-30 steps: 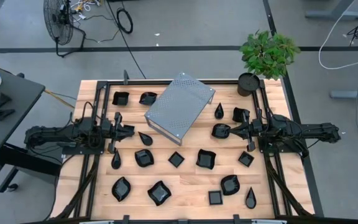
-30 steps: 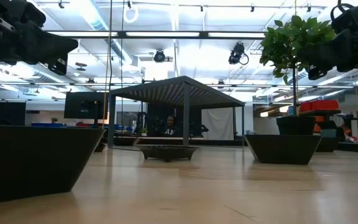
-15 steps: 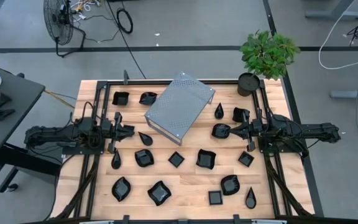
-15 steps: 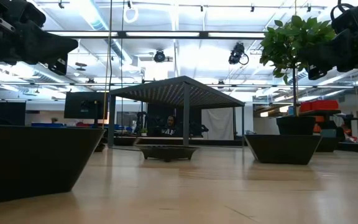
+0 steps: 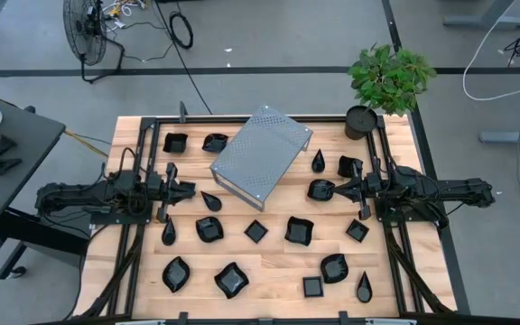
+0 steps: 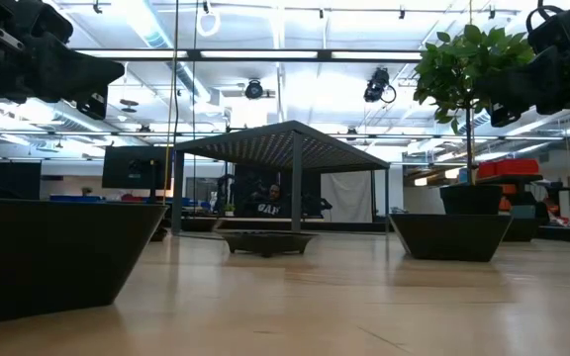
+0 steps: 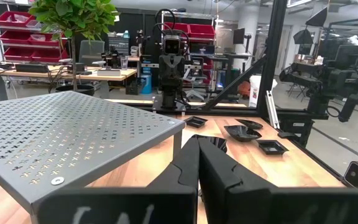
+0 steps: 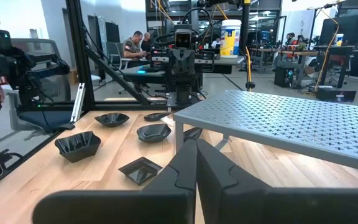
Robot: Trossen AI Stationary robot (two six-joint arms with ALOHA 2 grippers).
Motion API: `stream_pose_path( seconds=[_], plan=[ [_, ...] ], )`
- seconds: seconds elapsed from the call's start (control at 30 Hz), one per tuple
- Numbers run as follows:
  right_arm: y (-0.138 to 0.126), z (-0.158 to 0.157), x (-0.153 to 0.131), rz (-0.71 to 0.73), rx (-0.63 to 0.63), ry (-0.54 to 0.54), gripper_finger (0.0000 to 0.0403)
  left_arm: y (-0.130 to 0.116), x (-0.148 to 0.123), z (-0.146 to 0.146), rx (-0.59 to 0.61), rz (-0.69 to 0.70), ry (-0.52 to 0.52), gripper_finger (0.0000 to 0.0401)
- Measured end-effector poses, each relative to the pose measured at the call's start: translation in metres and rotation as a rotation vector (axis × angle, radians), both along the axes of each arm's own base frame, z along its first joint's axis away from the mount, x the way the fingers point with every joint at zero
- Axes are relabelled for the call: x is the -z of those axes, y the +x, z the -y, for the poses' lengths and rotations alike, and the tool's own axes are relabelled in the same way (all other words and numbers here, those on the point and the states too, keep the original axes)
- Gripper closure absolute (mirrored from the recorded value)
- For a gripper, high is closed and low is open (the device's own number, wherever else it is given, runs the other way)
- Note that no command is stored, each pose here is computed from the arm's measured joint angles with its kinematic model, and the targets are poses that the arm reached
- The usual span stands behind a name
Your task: Pick & Place Mini shaped plates
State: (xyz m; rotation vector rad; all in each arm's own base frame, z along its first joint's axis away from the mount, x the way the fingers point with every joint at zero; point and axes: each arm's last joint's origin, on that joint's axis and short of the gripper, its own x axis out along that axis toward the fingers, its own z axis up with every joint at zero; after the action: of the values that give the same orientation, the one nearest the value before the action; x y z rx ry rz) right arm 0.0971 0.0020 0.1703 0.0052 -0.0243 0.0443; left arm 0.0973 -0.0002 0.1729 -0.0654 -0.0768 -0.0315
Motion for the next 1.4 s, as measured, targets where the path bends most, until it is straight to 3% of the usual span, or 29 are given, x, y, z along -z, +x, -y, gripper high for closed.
stream_pose_path(
  seconds=[0.9,1.4],
  plan=[
    [0.0,0.0,-0.0014,0.014,0.0,0.017,0.0394,0.0,0.0,0.0,0.0,0.001,-0.002,0.0396],
    [-0.0005,0.0,-0.0075,0.076,-0.004,0.066,0.0394,-0.0006,-0.0054,0.0006,0.035,0.05,-0.147,0.0396]
  ],
)
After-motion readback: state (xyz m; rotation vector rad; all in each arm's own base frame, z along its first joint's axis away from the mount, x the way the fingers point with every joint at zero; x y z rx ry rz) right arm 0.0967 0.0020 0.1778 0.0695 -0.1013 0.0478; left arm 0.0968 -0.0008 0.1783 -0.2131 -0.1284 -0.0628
